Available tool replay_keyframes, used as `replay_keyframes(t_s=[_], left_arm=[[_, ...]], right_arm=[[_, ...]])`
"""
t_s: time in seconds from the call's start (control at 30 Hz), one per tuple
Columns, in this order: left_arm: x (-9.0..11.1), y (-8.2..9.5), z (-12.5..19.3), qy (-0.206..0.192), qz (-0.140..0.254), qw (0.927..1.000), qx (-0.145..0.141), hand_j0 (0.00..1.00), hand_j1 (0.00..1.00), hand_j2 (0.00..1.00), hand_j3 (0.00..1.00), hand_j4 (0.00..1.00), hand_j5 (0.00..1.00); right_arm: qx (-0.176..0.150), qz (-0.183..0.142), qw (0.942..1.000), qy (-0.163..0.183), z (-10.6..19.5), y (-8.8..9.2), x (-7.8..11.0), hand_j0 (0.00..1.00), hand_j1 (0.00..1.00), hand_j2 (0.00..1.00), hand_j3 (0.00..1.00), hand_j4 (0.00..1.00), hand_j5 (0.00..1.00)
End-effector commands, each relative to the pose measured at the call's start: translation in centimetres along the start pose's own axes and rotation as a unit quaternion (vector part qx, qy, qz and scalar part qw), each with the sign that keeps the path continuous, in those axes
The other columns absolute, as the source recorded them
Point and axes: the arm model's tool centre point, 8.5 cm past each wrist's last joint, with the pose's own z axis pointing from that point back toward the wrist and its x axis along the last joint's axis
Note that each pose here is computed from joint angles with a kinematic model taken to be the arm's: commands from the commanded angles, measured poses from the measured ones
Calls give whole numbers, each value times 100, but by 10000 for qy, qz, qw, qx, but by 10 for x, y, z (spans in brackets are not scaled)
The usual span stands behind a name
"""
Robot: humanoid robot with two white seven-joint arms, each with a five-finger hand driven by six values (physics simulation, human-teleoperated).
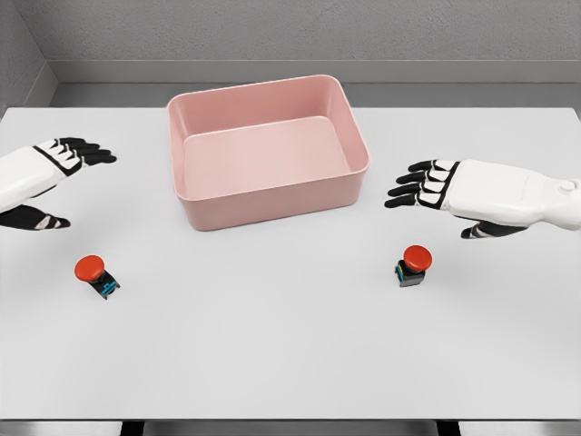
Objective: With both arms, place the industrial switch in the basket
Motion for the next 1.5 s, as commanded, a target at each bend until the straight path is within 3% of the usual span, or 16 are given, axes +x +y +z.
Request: replay_keyframes(t_s=[0.0,0.17,0.33,0.43,0.53,0.9,1.27,1.37,1.4,1.47], left_arm=[[-5,8,9,80,-111,9999,-91,100,100,100,100,100,100],[-6,5,15,118,-137,9996,-235,100,100,100,100,100,100],[-3,2,18,97,-137,9993,-339,100,100,100,100,100,100],[-2,-10,22,100,-76,9983,-573,100,100,100,100,100,100],[-1,-8,24,87,-129,9979,-634,100,100,100,100,100,100],[6,-29,31,28,-25,9943,-1067,100,100,100,100,100,100],[14,-46,30,-64,135,9916,-1288,100,100,100,100,100,100],[17,-46,28,-115,129,9911,-1319,100,100,100,100,100,100],[19,-47,26,-144,137,9912,-1306,97,97,97,97,97,97],[23,-45,24,-214,108,9915,-1281,91,91,91,91,91,91]], right_arm=[[-24,-27,10000,4,0,-1,0,100,100,100,100,100,100],[-20,-25,10000,20,0,0,-2,100,100,100,100,100,100],[319,306,9990,52,-7,16,-2,100,100,100,100,100,100],[479,212,9986,-83,-17,37,6,100,100,100,100,100,100],[590,102,9982,-48,-21,50,2,100,100,100,100,100,100],[738,68,9972,-129,-36,68,3,100,100,100,100,100,100],[806,-54,9963,-279,-49,81,9,100,100,100,100,100,100],[807,-28,9964,-274,-49,80,8,90,90,90,90,90,90],[1002,-35,9946,-271,-48,84,8,85,85,85,85,85,85],[1050,-30,9941,-266,-47,84,8,82,82,82,82,82,82]])
